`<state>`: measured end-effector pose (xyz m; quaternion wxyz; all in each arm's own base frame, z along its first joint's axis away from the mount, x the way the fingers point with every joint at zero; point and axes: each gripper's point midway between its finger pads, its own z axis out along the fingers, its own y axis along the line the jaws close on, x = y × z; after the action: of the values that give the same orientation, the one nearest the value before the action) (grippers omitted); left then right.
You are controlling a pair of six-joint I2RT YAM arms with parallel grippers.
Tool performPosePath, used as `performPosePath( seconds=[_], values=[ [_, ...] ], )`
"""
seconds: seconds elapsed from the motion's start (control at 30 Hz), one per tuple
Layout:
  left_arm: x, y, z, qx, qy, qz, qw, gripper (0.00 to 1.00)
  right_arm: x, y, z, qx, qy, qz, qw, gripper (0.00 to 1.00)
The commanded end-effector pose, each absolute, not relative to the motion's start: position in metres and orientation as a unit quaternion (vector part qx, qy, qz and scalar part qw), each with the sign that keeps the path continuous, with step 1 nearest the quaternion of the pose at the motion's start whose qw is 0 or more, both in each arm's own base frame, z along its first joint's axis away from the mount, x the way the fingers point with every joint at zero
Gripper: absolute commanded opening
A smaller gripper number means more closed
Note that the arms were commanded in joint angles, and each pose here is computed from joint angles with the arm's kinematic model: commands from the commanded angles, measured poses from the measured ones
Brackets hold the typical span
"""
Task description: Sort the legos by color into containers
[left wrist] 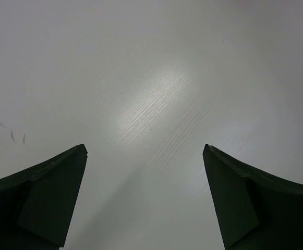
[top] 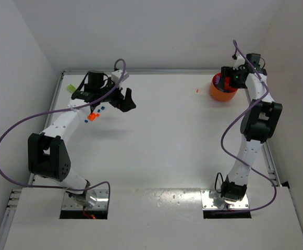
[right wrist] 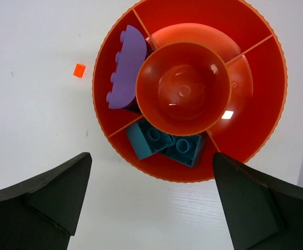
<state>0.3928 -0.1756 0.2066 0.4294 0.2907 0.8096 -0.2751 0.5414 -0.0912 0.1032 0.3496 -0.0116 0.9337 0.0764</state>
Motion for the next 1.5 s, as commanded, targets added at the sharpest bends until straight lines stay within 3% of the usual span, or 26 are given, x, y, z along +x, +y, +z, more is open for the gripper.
performPosePath(
  seconds=[0.0,0.97,1.47],
  values=[
    [0.392,-0.174,0.217,0.299,0.798,-0.28,0.442,1.0,0.549,-0.096,0.113,-0.023,0.924,0.07,0.375,0.99],
    [0.392,-0.174,0.217,0.299,0.798,-0.28,0.442,1.0,0.552,-0.096,0.098,-0.008,0.928,0.091,0.361,0.99],
    [0.391,-0.177,0.214,0.301,0.797,-0.288,0.437,1.0,0.537,-0.055,0.116,-0.037,0.915,0.2,0.348,0.99]
  ],
)
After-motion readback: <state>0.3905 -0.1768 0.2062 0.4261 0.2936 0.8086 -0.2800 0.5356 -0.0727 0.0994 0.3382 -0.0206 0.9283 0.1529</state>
